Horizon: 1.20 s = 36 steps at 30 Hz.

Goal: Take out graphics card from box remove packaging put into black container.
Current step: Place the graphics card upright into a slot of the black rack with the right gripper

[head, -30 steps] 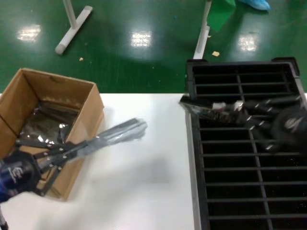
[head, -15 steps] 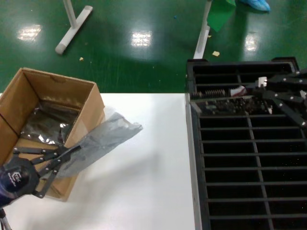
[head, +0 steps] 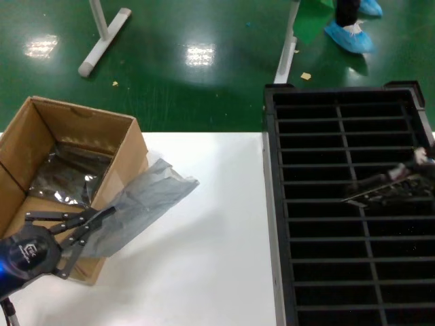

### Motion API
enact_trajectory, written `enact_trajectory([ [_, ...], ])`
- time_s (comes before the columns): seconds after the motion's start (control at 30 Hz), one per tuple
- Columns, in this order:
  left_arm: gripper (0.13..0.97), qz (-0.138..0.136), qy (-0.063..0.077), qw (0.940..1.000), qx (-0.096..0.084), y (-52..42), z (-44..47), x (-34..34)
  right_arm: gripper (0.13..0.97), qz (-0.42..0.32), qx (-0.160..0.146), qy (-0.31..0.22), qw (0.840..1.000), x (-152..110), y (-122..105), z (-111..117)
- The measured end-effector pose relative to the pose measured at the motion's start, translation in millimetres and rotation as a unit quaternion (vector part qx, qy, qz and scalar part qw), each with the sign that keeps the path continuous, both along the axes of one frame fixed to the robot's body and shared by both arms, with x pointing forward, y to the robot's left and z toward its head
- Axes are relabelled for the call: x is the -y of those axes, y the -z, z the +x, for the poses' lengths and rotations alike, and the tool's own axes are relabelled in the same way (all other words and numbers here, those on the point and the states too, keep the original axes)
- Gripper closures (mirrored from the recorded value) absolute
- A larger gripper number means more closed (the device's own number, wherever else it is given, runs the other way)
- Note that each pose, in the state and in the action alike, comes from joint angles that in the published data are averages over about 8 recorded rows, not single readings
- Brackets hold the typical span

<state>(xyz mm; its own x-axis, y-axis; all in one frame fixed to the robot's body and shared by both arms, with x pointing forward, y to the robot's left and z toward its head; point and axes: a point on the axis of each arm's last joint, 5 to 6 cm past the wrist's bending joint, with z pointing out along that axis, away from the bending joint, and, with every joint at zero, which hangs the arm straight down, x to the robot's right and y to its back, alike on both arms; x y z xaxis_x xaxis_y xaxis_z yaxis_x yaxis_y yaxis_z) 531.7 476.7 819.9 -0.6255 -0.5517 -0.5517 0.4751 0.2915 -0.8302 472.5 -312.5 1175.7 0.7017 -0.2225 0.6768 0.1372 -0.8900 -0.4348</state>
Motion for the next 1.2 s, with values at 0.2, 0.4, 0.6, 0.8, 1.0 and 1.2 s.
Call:
enact_trajectory([
  [0.2, 0.955, 0.003, 0.000, 1.0000, -0.004, -0.6, 3.1, -0.7, 0.901, -0.059, -0.017, 0.010, 0.998, -1.1, -8.0, -2.1],
  [0.4, 0.955, 0.008, 0.001, 0.9999, -0.008, -1.5, 6.8, -0.7, 0.901, -0.106, -0.036, 0.018, 0.994, -4.7, -20.5, -6.2],
  [0.6, 0.955, 0.012, 0.002, 0.9998, -0.015, 1.7, 8.9, 1.9, 0.901, -0.143, -0.063, 0.020, 0.987, -6.3, -23.6, -9.1],
  [0.8, 0.955, 0.013, 0.002, 0.9997, -0.018, 3.3, 10.6, 3.7, 0.901, -0.162, -0.094, 0.023, 0.982, -6.5, -21.4, -10.8],
  [1.0, 0.955, 0.013, -0.001, 0.9997, -0.021, 4.4, 11.2, 4.0, 0.901, -0.165, -0.119, 0.023, 0.979, -6.7, -13.1, -9.3],
  [1.2, 0.955, 0.015, -0.006, 0.9996, -0.023, 6.2, 10.5, 3.1, 0.901, -0.167, -0.124, 0.010, 0.978, -6.9, 2.9, -3.7],
])
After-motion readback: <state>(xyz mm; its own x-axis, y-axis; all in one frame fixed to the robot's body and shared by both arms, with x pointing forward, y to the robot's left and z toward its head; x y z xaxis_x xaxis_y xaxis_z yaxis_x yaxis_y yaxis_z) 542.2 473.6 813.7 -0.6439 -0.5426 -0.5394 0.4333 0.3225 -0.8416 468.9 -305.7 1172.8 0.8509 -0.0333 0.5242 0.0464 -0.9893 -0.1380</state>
